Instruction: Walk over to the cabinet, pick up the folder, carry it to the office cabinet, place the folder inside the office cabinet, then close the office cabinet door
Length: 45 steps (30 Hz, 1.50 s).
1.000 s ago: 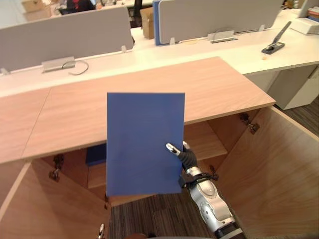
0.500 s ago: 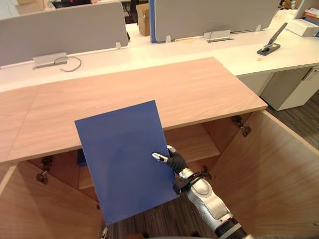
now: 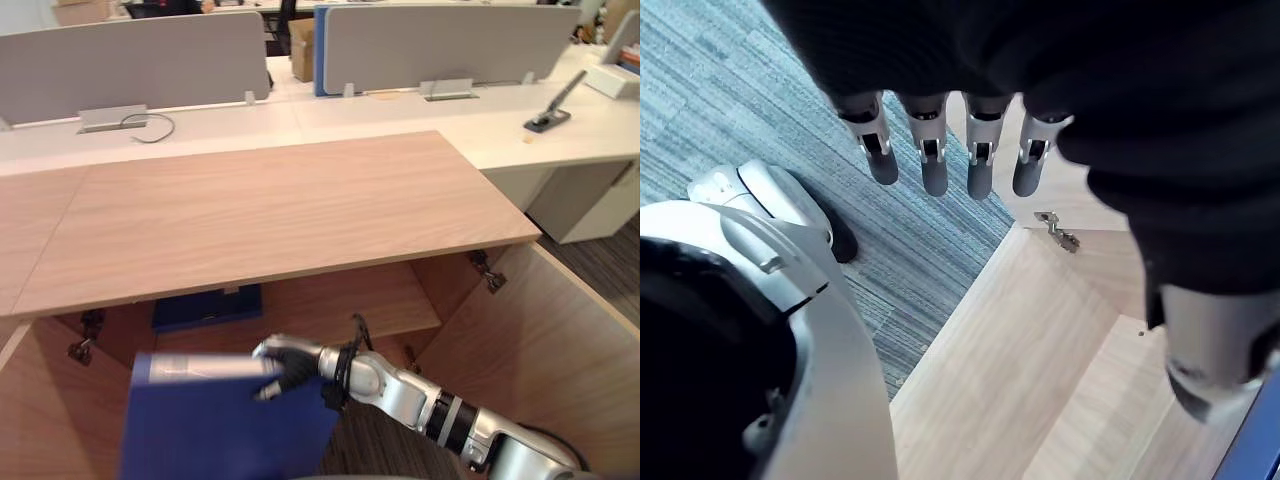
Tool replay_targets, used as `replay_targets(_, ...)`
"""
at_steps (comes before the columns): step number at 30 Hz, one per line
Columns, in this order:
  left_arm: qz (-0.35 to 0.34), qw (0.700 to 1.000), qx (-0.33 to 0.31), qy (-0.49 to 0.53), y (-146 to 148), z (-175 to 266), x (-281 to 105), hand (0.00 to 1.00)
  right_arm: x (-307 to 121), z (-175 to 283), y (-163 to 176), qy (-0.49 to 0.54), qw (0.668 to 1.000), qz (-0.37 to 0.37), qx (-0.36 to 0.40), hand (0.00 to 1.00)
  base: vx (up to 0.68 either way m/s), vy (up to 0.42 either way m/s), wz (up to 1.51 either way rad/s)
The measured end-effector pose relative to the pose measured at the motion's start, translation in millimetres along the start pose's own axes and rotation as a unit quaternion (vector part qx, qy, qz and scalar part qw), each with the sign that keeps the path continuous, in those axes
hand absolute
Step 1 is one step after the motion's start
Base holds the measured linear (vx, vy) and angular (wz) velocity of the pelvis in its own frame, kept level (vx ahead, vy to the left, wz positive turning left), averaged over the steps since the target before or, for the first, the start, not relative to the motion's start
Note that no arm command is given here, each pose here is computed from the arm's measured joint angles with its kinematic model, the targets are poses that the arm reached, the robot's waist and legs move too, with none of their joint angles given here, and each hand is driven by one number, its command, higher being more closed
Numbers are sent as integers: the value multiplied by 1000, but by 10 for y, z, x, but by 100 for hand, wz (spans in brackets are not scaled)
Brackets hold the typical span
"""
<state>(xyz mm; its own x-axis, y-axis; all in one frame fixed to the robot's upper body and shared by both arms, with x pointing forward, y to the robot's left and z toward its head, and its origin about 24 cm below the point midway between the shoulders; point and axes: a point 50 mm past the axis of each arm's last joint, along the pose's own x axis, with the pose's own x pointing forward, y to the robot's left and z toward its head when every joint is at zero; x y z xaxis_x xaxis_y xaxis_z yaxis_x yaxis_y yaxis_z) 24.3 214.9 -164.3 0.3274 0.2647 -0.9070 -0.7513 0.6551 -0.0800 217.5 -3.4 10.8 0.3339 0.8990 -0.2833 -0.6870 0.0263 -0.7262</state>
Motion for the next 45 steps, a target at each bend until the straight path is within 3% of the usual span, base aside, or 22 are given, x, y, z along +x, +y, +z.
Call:
replay_targets(3,10,1000,1,7,67,-17,-5,0,-51,-195,-76,38,998,15,-48,100,-53,28,12)
replay_targets(12,-9,1000,21,0,24,37,8,0,-395,-948,142,220,969,85,-75,100,2,28,12)
replay_targets(15,-20,999,29,-8,-19,69,11,0,-633,-1225,120,308,951,34,8,100,35,43,5)
replay_targets(16,-23,999,31,-9,-31,72,10,0,-735,-1337,113,344,935,-22,90,100,41,47,8)
replay_targets(18,-28,999,33,-9,-58,68,9,0,-901,-1502,123,388,886,-118,225,100,36,37,11)
replay_targets(20,-37,999,34,-11,-93,77,8,0,-1055,-1635,230,420,788,-238,383,100,21,26,13)
replay_targets(21,-38,999,30,-10,-95,74,9,0,-1068,-1648,269,421,756,-267,424,100,15,23,5)
replay_targets(22,-37,999,22,-7,-96,63,8,0,-1073,-1658,336,419,700,-311,487,100,0,0,0)
replay_targets(23,-36,999,15,-5,-94,58,7,0,-1065,-1656,356,412,672,-332,518,100,0,0,0)
replay_targets(28,-21,999,-46,-2,-126,40,2,0,-932,-1617,318,274,396,-490,727,100,-12,14,2)
replay_targets(31,-18,998,-58,-7,-165,53,0,0,-921,-1635,73,217,346,-530,744,100,-38,52,15)
replay_targets(33,-21,998,-62,-14,-200,90,2,0,-969,-1656,-216,166,334,-557,742,100,-71,98,21)
replay_targets(36,-17,997,-71,-6,-251,32,-6,0,-1029,-1607,-882,54,312,-602,733,100,-141,221,-2)
replay_targets(38,-17,995,-95,-14,-304,69,-10,0,-1181,-1454,-1468,-74,262,-638,720,100,-143,163,5)
replay_targets(40,-19,994,-108,-22,-347,105,-15,0,-1330,-1252,-1862,-173,237,-655,696,100,-154,76,10)
replay_targets(45,-53,991,-118,-30,-587,100,-57,0,-1592,-809,-2488,-289,235,-661,651,100,-155,16,-5)
